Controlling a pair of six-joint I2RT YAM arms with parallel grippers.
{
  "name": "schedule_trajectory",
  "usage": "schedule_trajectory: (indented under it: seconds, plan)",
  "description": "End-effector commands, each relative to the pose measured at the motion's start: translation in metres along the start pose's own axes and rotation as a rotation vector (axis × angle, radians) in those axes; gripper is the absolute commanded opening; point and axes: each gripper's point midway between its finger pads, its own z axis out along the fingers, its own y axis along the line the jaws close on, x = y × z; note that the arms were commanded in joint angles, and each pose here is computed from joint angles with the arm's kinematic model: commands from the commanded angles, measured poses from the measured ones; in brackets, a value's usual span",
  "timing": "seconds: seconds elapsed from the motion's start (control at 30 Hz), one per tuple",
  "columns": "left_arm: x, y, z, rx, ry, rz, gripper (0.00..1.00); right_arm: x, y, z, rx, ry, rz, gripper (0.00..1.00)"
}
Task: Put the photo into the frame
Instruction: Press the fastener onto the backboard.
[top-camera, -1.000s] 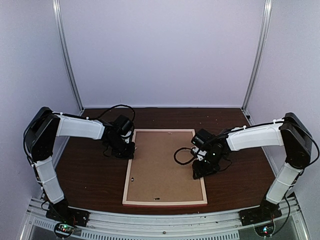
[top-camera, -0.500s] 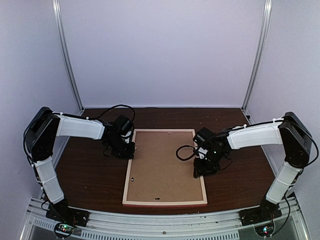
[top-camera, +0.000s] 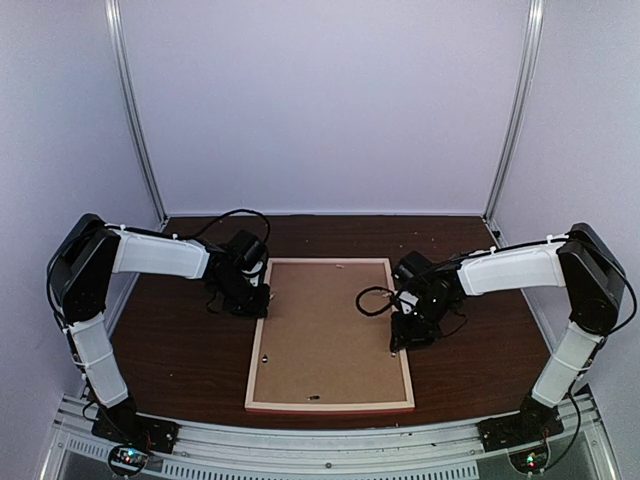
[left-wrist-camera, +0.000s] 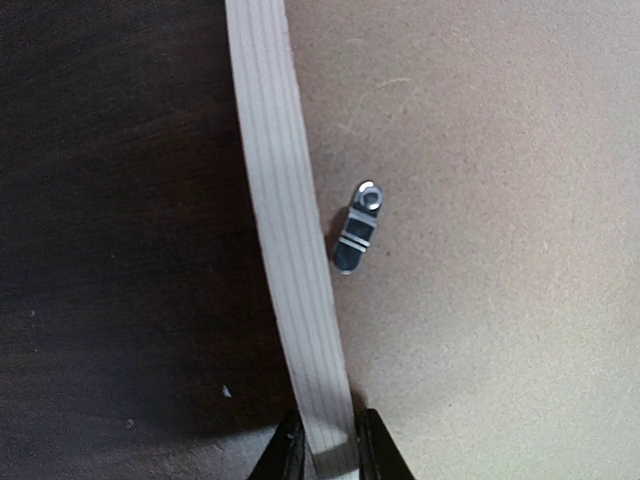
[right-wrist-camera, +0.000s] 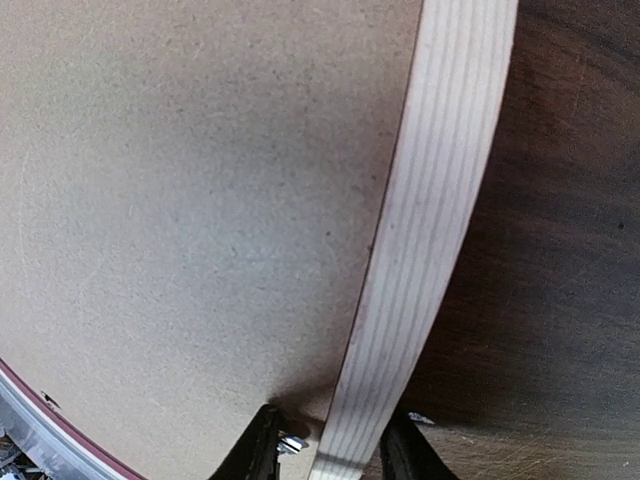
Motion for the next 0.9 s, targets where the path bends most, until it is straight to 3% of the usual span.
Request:
schedule_trajectory:
  seconds: [0.0, 0.87]
  plan:
    - [-0.005, -0.019, 0.0, 0.075, -0.007, 0.056, 0.19, -0.001, -0.035, 0.021, 0.129, -0.017, -0.019, 0.33]
    - [-0.003, -0.017, 0.0, 0.069, -0.003, 0.051, 0.19, 0.03, -0.048, 0.029, 0.17, 0.17, -0.171, 0.22]
